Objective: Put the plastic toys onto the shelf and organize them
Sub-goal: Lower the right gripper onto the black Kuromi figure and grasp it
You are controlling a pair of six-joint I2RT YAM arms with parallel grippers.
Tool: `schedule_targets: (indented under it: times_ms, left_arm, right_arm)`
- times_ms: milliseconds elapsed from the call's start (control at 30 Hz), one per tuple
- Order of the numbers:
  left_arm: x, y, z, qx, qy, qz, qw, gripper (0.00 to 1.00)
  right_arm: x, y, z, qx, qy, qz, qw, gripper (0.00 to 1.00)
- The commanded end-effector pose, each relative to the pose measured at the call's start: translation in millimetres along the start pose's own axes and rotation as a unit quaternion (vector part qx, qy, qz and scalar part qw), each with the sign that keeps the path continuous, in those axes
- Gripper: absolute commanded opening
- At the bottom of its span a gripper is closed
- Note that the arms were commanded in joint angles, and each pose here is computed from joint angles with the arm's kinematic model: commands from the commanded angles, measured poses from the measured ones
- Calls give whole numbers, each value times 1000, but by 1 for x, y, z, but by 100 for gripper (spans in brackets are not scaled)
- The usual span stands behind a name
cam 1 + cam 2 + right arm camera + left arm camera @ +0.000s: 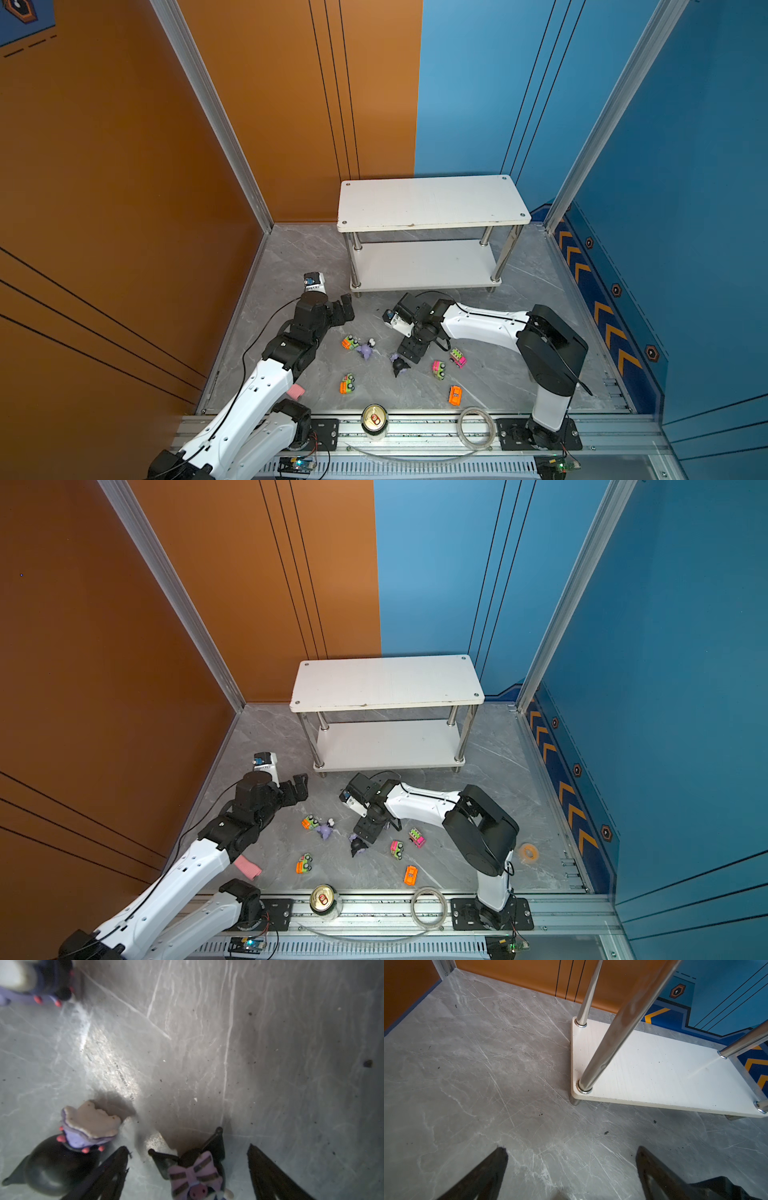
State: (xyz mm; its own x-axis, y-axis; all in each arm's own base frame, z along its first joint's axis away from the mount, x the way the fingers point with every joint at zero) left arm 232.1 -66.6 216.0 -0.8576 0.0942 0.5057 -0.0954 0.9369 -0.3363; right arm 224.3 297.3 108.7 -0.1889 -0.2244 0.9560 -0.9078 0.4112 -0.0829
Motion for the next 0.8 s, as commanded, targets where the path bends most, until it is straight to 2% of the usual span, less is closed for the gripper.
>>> schedule_targets:
  times_ms: [0,267,400,633,667,767]
  left_arm:
    - [-2,-3,-3,6,-7,0,1000,98]
    - [-7,-6,-3,9,1,6,1000,98]
    - [-7,-7,-3,11,3,8,1000,98]
    - [-8,-9,-1,15,6,15,1000,98]
    - [-8,-11,-1,14,7,18,1000,98]
    - [-11,-15,-1,9,13,22,1000,98]
  right_arm:
    - [-3,-3,1,17,21,14,1000,83]
    - [-14,-4,3,21,38,19,999,71]
    - [-16,-8,1,7,33,28,999,55]
    - [-6,-19,-3,-30,4,37,999,52]
    - [-3,-22,-4,-44,-2,31,999,43]
    - [7,-31,-6,-80,-30,15,996,30]
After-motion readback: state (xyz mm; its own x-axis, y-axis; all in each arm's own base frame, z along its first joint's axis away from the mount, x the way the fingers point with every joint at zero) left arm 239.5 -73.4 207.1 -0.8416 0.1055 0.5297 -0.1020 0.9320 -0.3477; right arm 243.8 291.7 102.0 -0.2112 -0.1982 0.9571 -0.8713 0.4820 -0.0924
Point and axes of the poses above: each gripper's point midway between its finger pads, its own x axis back along the fingers, its own y axis along the line the jaws close on, z = x × y, the point moved 8 cm from there along x, back along the fingers, and after that the axes turned 5 degrees about x, right-handed, at the moved point
